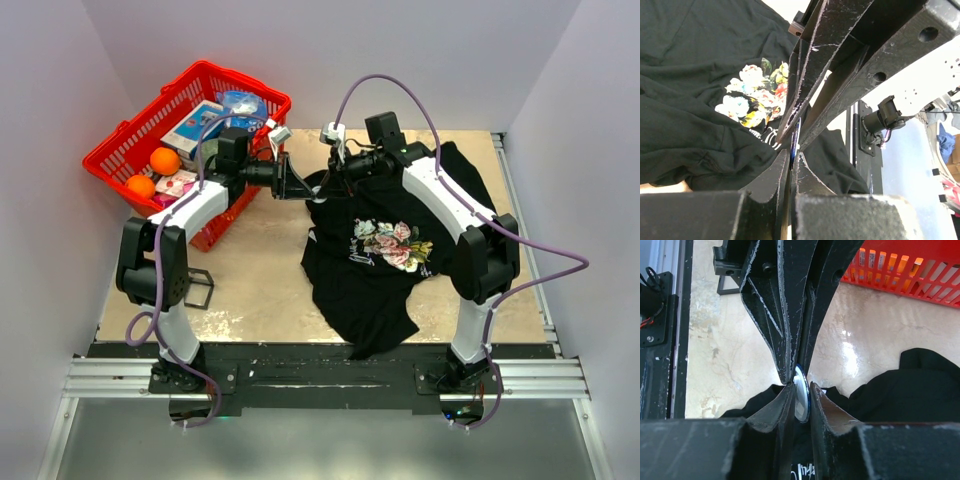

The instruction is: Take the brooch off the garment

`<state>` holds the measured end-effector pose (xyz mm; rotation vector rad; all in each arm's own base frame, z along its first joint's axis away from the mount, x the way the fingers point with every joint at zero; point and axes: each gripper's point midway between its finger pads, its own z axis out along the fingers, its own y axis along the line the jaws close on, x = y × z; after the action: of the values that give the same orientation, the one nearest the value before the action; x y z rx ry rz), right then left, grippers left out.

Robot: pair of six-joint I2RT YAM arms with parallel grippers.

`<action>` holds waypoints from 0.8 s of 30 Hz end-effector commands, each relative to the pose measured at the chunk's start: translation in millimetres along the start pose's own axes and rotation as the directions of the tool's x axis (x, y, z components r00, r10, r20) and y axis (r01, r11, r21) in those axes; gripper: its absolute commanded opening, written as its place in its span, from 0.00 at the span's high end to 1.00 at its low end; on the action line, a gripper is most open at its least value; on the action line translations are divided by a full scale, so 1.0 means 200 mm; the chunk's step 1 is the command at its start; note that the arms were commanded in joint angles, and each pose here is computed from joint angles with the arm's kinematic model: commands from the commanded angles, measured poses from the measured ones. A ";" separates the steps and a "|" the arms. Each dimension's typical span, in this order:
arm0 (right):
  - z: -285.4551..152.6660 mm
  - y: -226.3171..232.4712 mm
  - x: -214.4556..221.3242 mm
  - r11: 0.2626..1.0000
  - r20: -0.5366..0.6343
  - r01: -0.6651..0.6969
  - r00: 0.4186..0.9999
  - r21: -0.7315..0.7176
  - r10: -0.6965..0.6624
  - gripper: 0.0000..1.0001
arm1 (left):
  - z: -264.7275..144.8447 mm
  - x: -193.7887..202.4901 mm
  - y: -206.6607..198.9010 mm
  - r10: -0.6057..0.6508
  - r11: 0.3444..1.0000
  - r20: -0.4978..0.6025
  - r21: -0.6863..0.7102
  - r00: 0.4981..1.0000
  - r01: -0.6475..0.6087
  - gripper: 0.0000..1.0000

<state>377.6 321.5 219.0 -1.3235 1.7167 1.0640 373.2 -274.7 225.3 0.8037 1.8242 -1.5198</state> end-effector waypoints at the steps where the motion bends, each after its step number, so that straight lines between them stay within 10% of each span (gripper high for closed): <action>1: 0.16 0.11 0.13 0.996 -0.058 -0.032 0.998 -0.080 0.027 0.78 | 0.03 -0.24 -0.30 0.215 0.963 0.064 0.153 0.975 -0.222 1.00; 24: 0.17 0.14 0.13 0.991 -0.055 -0.059 0.997 -0.117 0.053 0.57 | 0.03 -0.23 -0.29 0.224 0.964 0.056 0.136 0.973 -0.230 1.00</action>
<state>380.2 322.1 219.6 -1.3114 1.7149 1.0638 368.8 -274.4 228.6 0.8020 1.8258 -1.5610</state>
